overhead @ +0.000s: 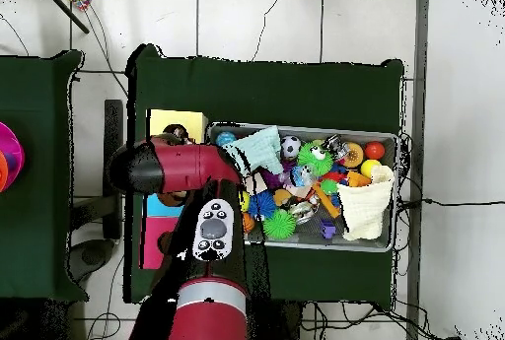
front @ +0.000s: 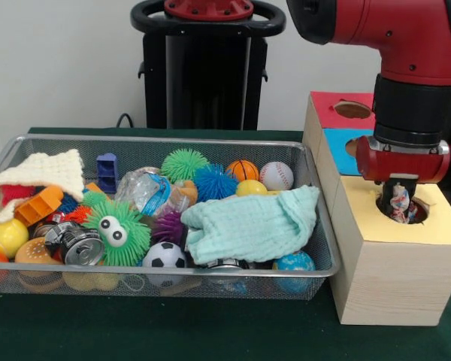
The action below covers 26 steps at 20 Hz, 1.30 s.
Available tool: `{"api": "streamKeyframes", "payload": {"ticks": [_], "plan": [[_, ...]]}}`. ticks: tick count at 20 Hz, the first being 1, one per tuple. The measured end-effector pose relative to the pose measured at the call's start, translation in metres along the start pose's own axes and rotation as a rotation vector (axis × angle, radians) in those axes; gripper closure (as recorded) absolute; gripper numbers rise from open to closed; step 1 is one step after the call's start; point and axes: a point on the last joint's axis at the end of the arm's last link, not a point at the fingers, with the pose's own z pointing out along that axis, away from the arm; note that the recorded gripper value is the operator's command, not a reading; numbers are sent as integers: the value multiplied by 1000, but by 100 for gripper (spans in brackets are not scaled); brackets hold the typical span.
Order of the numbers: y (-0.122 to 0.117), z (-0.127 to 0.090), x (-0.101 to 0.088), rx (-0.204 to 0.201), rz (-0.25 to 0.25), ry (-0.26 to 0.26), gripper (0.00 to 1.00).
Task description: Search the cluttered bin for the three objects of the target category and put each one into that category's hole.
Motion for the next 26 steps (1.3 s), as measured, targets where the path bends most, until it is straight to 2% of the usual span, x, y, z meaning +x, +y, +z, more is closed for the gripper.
{"api": "streamKeyframes", "payload": {"ticks": [2, 11, 21, 26], "plan": [[4, 7, 6, -8, -6, 11, 100], [11, 19, 5, -33, -2, 3, 100], [11, 19, 5, -31, -4, 3, 100], [12, 18, 5, -17, -14, 3, 100]]}}
